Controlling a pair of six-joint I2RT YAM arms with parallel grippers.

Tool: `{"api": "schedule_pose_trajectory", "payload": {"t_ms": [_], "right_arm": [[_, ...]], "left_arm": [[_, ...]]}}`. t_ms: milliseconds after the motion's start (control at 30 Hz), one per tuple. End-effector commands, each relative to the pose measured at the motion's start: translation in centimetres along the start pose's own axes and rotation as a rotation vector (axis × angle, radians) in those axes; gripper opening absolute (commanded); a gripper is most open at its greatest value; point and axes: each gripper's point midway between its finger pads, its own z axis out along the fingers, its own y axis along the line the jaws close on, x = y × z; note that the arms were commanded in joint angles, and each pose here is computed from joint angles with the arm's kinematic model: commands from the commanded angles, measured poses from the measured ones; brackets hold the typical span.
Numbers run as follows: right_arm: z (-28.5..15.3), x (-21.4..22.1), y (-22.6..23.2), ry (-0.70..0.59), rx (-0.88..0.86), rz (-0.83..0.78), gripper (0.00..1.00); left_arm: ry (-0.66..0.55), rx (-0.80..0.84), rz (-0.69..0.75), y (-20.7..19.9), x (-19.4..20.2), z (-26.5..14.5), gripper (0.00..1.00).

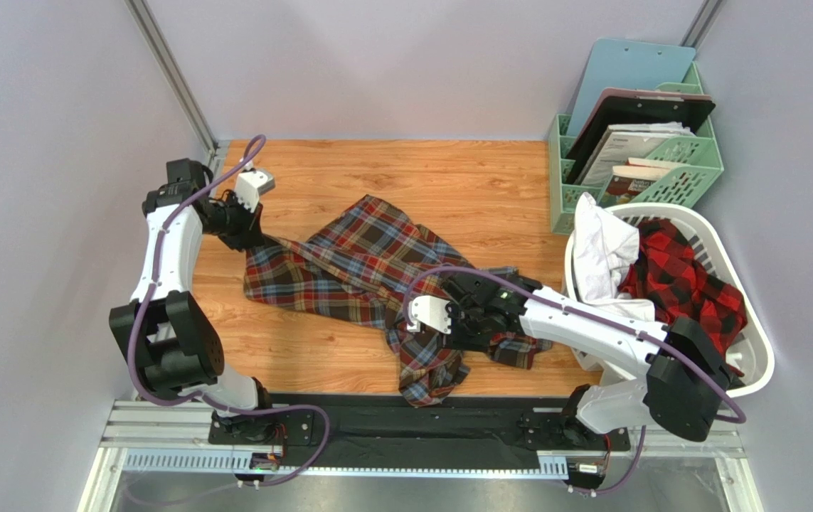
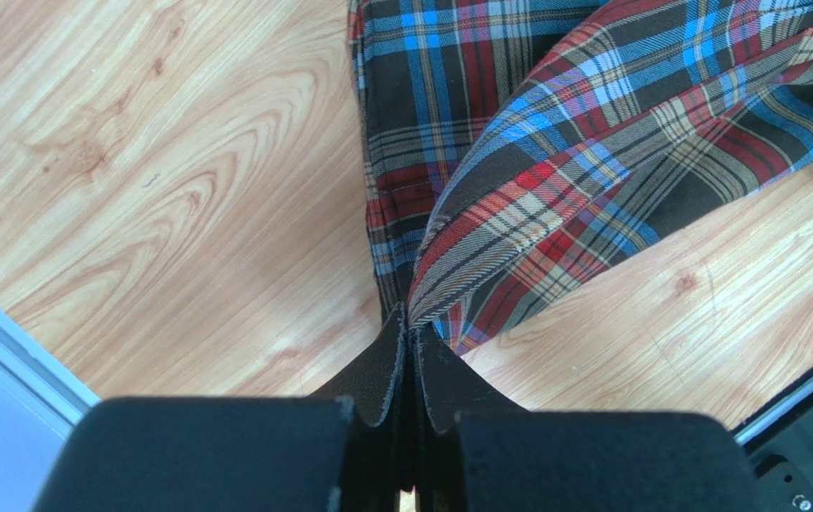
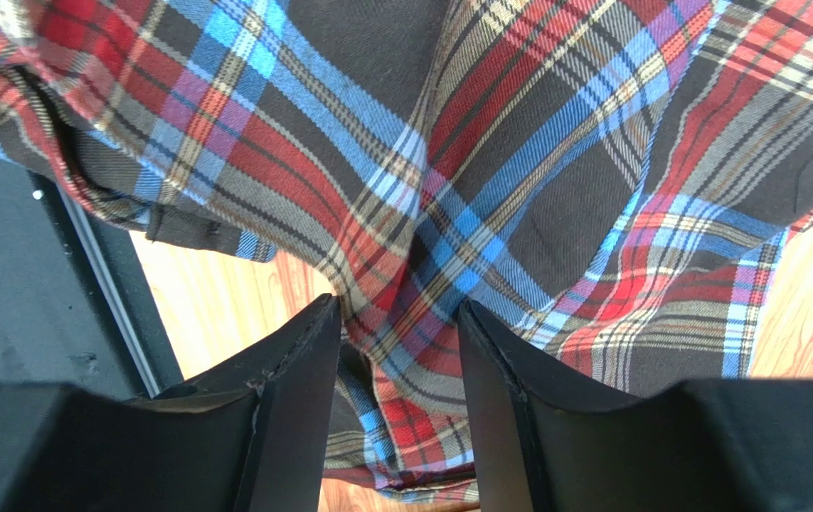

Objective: Fold and stack the long sleeve shirts
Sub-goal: Flatten the shirt out

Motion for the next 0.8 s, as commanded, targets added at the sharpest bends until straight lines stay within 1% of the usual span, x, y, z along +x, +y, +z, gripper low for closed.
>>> {"api": "schedule_pose_trajectory", "payload": {"t_ms": [0,233,333,367,433,467,533,633,667,700,767], "right_arm": [[-1.0,-1.5,-0.3,-0.1,0.041,0.017,0.49],[0.0,-1.8,0.0,-0.111,0.021,0.046,0.51],[0.9,-1.7,0.1,-0.087,0.004,0.055,0.45],[1.1,-1.5,0.0,-0.072,0.01,0.053,0.36],[1.4,-1.0,-0.2,-0.044,0.015,0.05,0.15],[1.2,-0.9,-0.6,-0.04,0.026,0.054,0.0],[-0.2,-1.0,-1.1,-0.05,0.038,0.058,0.0],[-3.1,-1.3,-3.3,-0.084,0.099,0.074,0.0],[-4.6,-1.0,-4.6,-0.106,0.138,0.103,0.0],[-6.5,-2.0,-6.2,-0.15,0.185,0.11,0.0],[-9.2,-1.5,-8.3,-0.168,0.241,0.139,0.0]], "left_arm": [[-0.015,0.024,0.009,0.0,-0.1,0.4,0.0],[0.0,0.032,-0.001,0.0,0.6,0.9,0.0],[0.003,0.034,-0.002,0.0,0.7,1.1,0.0],[0.004,0.031,-0.003,0.0,0.7,1.0,0.0],[0.006,0.027,0.0,0.1,0.7,0.9,0.0],[0.009,0.024,0.0,0.1,0.7,0.8,0.0],[0.009,0.018,0.01,0.0,0.6,0.6,0.0],[-0.001,0.0,0.014,0.2,0.0,-0.2,0.0],[-0.009,-0.005,0.011,0.2,-0.3,-0.4,0.0],[-0.02,-0.01,0.007,0.1,-0.7,-0.7,0.0],[-0.055,-0.026,0.017,0.2,-2.1,-1.6,0.0]]}}
